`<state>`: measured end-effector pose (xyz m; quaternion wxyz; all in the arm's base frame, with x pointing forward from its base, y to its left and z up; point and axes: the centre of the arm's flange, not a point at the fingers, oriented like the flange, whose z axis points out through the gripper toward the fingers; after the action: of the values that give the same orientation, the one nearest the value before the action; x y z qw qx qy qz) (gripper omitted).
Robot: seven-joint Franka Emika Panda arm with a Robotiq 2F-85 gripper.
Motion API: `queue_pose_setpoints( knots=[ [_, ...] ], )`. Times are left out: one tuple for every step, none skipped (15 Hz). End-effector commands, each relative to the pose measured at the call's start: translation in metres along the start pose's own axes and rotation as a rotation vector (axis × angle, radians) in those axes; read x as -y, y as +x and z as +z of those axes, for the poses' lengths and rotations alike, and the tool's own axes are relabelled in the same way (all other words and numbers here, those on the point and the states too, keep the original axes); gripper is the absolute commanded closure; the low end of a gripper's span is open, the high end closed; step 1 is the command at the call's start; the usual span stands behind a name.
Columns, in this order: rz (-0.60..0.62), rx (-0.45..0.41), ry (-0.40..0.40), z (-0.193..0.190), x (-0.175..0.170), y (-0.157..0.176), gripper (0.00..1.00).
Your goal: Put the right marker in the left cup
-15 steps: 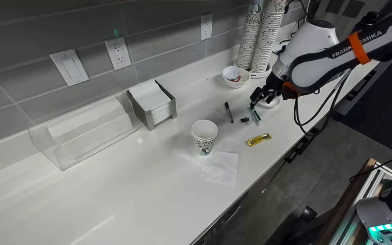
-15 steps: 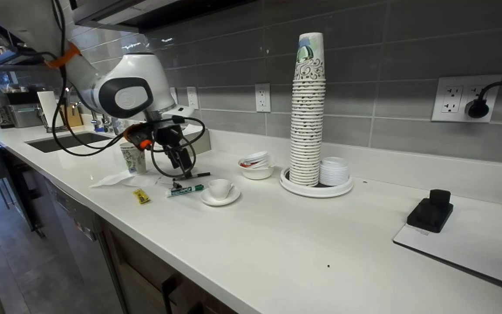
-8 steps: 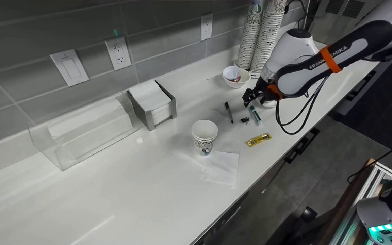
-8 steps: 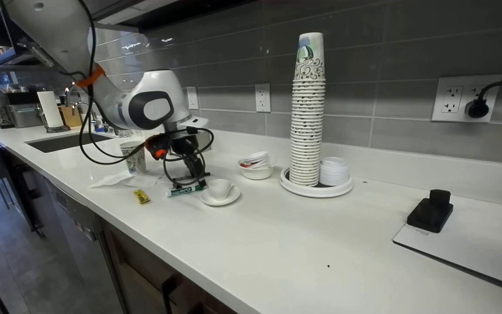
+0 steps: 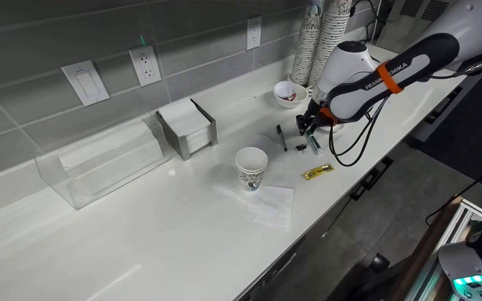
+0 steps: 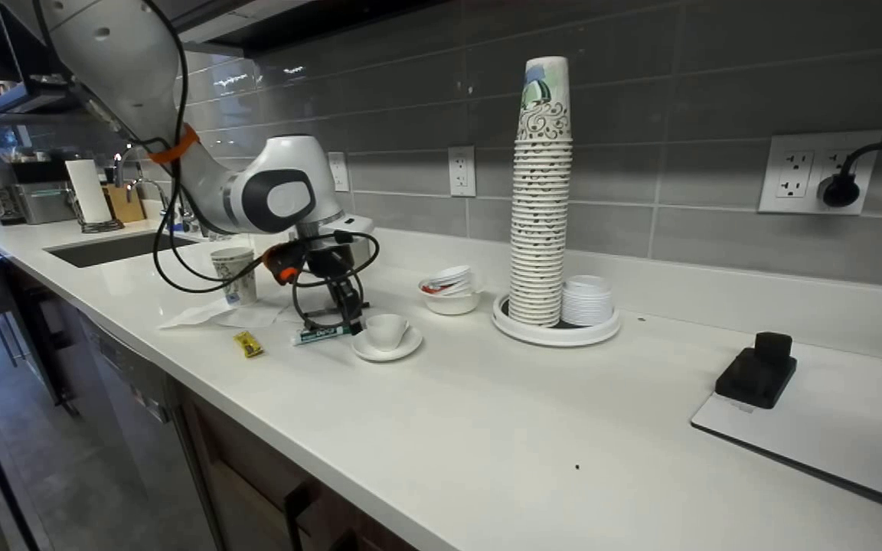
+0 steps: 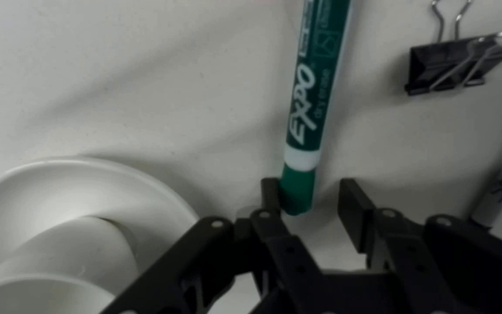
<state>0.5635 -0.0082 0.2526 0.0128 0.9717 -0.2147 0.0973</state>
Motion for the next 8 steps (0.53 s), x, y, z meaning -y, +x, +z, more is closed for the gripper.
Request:
queue_pose_setpoints(
  knots=[
    [0.030,0.010,-0.023,0.000,0.003,0.005,0.91],
    [0.026,0.017,-0.025,-0.003,0.002,0.004,0.97],
    [0.018,0.023,-0.023,-0.009,0.001,0.003,1.00],
    [0.001,0.029,-0.007,-0.017,0.001,-0.001,0.96],
    [-0.029,0.028,0.024,-0.028,0.001,-0.005,0.95],
    [-0.080,0.014,0.085,-0.047,0.000,-0.010,0.95],
    [-0.123,0.003,0.133,-0.065,-0.002,-0.016,0.95],
    [-0.156,-0.014,0.169,-0.082,-0.002,-0.021,0.95]
  ],
)
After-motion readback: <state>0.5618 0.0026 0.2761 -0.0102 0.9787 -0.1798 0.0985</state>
